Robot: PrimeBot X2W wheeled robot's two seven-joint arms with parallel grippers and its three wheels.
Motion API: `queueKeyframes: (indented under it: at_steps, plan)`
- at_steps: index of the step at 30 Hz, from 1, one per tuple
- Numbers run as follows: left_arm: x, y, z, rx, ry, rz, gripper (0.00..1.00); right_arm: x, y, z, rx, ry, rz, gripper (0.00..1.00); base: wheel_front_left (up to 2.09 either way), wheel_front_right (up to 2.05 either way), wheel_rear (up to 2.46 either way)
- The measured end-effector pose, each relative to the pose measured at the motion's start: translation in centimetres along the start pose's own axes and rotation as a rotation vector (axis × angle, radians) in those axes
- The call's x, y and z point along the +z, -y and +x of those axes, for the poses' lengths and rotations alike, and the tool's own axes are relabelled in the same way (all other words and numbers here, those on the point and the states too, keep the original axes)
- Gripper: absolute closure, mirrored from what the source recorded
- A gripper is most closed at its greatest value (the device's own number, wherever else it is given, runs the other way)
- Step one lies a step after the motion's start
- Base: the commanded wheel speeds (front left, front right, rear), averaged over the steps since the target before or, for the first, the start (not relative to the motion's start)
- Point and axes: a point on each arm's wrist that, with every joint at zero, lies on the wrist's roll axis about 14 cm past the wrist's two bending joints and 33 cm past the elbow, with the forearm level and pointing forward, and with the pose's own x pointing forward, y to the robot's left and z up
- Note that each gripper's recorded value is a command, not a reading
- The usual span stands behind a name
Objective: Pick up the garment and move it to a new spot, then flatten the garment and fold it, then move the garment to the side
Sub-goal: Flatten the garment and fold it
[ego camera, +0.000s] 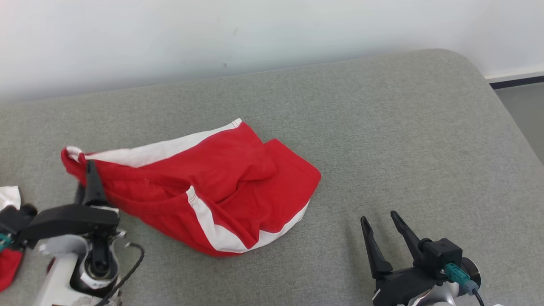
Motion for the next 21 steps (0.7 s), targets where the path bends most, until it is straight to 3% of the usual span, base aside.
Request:
queueKeyframes:
  at_steps: [4, 8, 11, 14, 17, 21]
  plan:
    - [0.8, -4.6, -0.4, 0.116, 0.024, 0.091, 0.00, 0.1, -0.3, 0.4, 0.013, -0.001, -0.004, 0.00, 0.00, 0.00, 0.00]
    - [0.3, -6.3, -1.0, 0.141, 0.003, 0.142, 0.00, 0.3, -0.5, 0.6, 0.020, 0.003, -0.010, 0.00, 0.00, 0.00, 0.00]
    - [-1.3, -5.3, -1.3, 0.075, -0.053, 0.180, 0.00, 0.0, -0.3, 0.6, 0.017, -0.008, -0.010, 0.00, 0.00, 0.00, 0.00]
    - [-5.3, -3.2, -2.1, -0.019, -0.223, 0.213, 0.00, -0.2, -0.5, 0.7, 0.021, -0.014, -0.009, 0.00, 0.00, 0.00, 0.00]
    - [-8.9, -2.4, -3.5, -0.067, -0.401, 0.315, 0.00, -0.1, -0.9, 0.8, 0.032, -0.011, -0.007, 0.00, 0.00, 0.00, 0.00]
    - [-9.1, -3.6, -4.2, -0.027, -0.462, 0.494, 0.00, 0.1, -1.2, 0.9, 0.040, -0.004, -0.007, 0.00, 0.00, 0.00, 0.00]
